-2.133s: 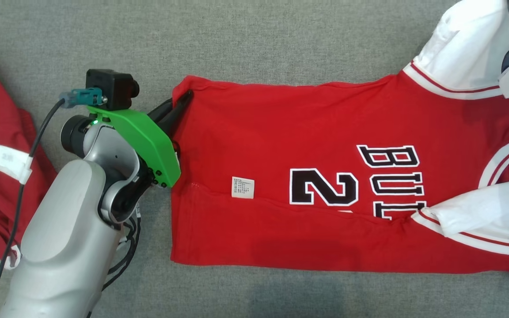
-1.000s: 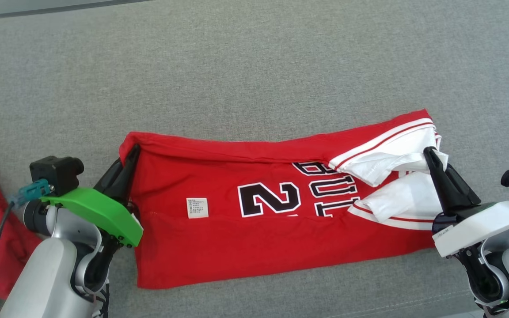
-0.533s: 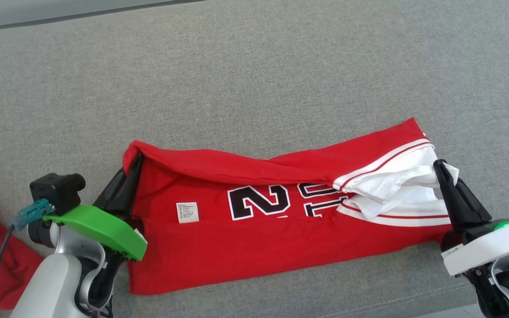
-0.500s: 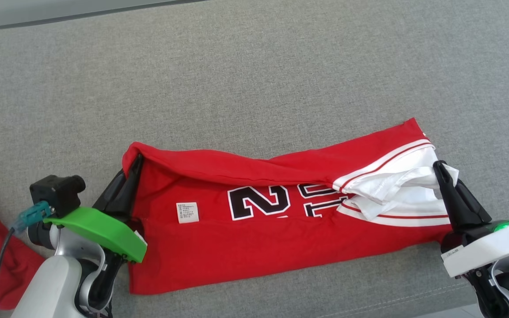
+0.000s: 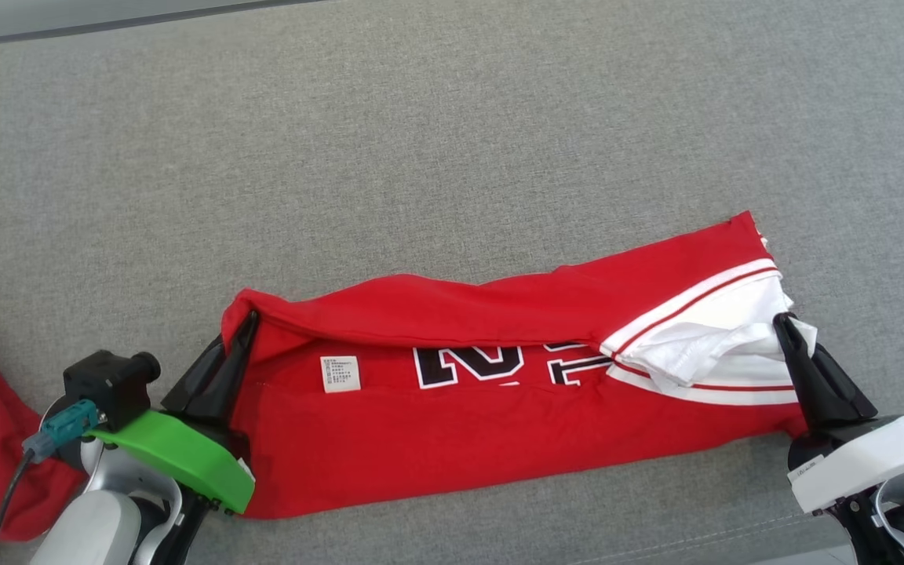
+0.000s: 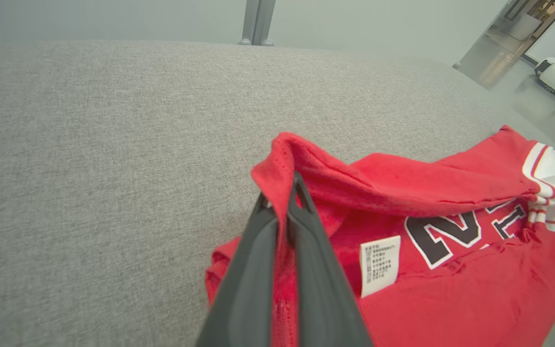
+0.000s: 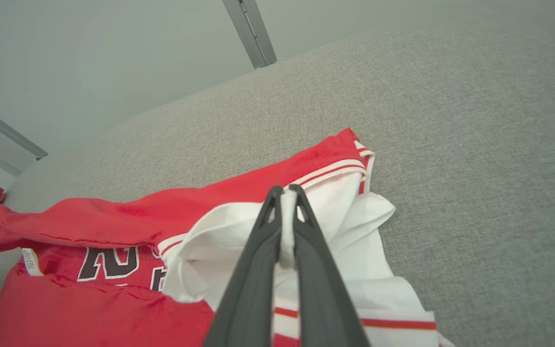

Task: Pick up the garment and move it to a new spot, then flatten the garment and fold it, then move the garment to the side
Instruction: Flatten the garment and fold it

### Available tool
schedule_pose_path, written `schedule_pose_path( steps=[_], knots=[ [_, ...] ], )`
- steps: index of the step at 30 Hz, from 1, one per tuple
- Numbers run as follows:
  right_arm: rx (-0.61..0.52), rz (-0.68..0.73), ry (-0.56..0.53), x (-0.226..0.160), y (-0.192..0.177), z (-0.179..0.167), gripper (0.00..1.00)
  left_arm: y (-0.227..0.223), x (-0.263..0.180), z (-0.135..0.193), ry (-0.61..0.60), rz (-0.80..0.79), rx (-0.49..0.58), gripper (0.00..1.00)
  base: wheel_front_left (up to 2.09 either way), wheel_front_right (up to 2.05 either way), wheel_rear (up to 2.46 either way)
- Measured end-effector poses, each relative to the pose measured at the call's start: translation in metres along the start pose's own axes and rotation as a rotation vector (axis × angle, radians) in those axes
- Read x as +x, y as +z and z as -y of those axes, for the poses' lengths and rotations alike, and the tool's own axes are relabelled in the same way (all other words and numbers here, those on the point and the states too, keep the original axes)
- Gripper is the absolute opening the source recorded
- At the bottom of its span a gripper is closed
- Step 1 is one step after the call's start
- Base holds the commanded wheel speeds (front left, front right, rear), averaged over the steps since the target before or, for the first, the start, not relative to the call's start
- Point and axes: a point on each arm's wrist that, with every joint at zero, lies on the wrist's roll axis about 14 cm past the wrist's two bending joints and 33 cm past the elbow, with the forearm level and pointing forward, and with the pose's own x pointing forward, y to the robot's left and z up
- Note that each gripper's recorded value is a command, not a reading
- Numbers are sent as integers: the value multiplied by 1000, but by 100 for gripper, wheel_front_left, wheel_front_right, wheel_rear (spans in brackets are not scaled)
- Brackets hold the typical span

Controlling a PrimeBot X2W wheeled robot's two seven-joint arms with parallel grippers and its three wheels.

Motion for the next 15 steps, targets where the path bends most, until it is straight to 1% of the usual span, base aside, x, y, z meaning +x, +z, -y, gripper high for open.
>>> schedule_pose_path(
  steps=[8,15],
  knots=[
    [1,-37,3,2,-10,-1,0,-12,-17,-7,22,-27,7,0,0,0,0],
    [12,-44,-8,-1,-13,3,0,-18,-23,-4,17,-28,26,0,0,0,0]
  ],
)
